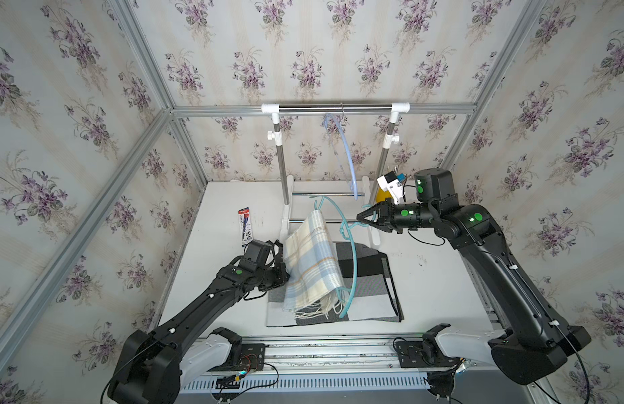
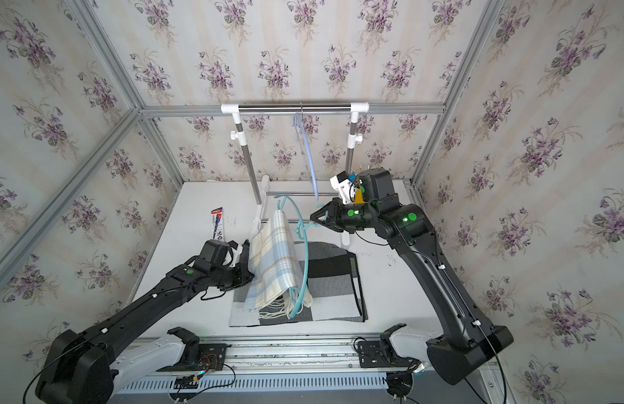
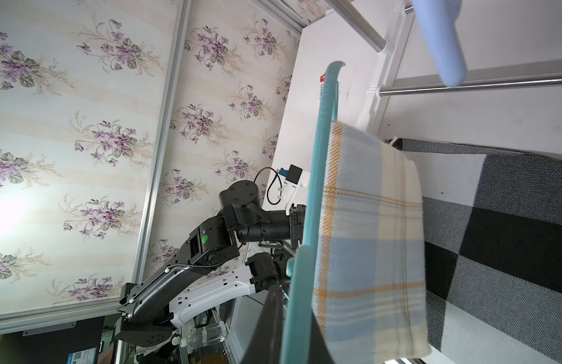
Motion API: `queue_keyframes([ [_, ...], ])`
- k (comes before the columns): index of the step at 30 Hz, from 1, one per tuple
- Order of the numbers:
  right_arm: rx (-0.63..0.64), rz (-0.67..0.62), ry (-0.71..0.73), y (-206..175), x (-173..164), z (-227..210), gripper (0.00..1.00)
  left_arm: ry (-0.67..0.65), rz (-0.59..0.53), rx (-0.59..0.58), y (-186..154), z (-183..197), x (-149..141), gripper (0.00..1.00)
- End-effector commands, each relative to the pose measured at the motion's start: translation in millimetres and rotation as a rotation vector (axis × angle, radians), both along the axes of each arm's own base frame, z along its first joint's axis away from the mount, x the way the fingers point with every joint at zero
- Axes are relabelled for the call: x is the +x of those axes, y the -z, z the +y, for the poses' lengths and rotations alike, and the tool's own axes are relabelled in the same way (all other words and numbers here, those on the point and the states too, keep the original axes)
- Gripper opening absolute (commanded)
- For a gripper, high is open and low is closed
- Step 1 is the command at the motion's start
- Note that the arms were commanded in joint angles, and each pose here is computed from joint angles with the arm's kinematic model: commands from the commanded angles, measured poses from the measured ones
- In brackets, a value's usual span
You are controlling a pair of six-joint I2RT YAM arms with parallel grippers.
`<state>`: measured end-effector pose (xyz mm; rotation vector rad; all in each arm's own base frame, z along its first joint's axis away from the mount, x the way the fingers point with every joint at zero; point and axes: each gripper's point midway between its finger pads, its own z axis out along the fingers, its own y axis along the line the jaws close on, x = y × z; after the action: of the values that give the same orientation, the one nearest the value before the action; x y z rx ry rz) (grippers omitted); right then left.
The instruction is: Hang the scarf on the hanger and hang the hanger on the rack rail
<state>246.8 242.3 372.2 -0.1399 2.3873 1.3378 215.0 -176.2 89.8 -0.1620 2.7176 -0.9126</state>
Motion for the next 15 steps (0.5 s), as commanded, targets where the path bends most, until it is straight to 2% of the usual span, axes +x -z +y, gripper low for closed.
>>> queue_keyframes([
  [1,0.037,-0.069,-0.011,-15,5,4,0.00,-0.004,-0.002,-0.066,1,-10,4,0.00],
  [11,0.042,-0.065,-0.014,-15,6,5,0.00,0.016,-0.003,-0.147,-1,-26,9,0.00],
  [15,0.046,-0.066,-0.017,-16,6,6,0.00,0.072,-0.017,-0.132,-3,-30,9,0.09],
])
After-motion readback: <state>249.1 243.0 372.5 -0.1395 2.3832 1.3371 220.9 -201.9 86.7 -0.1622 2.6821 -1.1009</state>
